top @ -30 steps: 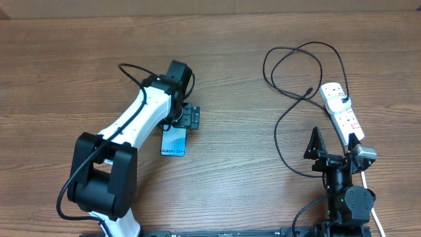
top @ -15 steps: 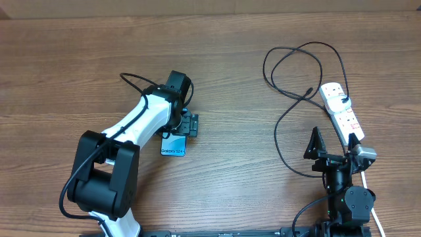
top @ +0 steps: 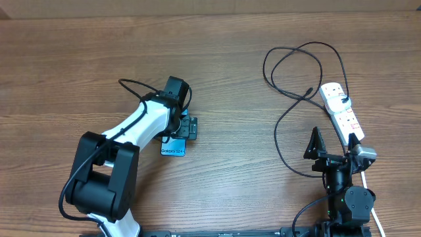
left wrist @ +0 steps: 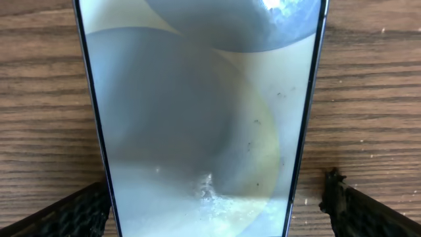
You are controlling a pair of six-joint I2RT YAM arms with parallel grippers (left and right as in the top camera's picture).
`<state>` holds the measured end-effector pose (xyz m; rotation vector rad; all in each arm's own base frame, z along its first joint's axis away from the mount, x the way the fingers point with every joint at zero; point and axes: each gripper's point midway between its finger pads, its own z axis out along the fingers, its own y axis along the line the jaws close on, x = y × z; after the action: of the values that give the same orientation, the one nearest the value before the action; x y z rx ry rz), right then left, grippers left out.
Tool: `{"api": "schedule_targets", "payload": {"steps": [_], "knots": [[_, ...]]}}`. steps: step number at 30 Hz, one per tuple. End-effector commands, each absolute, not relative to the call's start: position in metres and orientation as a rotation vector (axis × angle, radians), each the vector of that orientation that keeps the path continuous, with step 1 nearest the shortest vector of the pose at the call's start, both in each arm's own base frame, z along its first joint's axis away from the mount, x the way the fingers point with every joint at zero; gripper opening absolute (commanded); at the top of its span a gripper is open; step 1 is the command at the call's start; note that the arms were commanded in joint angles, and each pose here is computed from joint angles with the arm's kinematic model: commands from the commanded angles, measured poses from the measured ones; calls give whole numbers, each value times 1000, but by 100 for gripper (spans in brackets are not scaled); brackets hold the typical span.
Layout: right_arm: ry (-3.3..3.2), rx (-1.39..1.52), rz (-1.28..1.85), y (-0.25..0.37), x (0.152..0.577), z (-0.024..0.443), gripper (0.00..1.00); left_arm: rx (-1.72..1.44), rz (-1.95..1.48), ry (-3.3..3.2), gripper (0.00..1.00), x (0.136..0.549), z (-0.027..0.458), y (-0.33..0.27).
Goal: Plug charger to phone and switch on socket
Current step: 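Lift the phone with the left gripper and tilt it upright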
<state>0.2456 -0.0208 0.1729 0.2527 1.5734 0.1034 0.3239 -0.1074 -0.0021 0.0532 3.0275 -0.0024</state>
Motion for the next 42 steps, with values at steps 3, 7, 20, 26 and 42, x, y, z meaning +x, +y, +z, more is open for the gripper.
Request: {"api": "schedule_targets", "payload": {"steps": [3,7,20,26,42], "knots": [[1571,245,104,-20,246,171,100,10,123,3068,100,310,-20,-87],[1571,245,104,-20,246,171,100,10,142,3063,96,311,-20,-85],[1571,245,104,-20,246,171,100,10,141,3063,77,311,-20,-85],[1571,245,104,-20,246,171,100,10,140,3061,58,312,-20,-86],[1571,245,104,-20,246,171,100,31,-247,3067,44,321,-6,-132]]}}
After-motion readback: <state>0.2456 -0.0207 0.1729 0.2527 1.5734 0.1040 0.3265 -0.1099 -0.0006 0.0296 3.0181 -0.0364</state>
